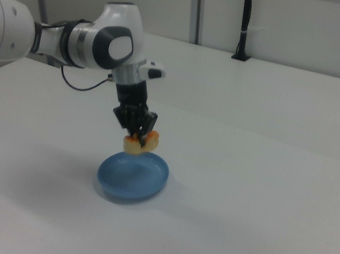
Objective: Put the bread onto the plate
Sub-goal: 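Lift the bread and carry it over the blue plate, then lower the bread onto the blue plate and open the gripper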
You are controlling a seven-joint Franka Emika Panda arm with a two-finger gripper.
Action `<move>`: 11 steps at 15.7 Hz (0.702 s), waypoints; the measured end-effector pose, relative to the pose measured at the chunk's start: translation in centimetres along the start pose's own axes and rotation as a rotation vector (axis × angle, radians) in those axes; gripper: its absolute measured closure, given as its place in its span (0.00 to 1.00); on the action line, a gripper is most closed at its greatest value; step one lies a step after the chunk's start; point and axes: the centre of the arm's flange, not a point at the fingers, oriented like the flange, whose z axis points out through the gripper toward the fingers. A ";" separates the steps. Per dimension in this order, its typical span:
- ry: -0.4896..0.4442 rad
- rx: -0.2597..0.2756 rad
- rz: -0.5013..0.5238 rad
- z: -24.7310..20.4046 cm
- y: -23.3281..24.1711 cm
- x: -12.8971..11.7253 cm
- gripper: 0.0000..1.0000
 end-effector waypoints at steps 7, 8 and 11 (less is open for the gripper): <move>-0.015 0.010 -0.037 4.9 -1.2 -2.0 0.78; -0.011 0.012 -0.039 5.3 -1.3 -2.1 0.78; -0.012 0.014 -0.046 6.0 -1.7 -2.3 0.75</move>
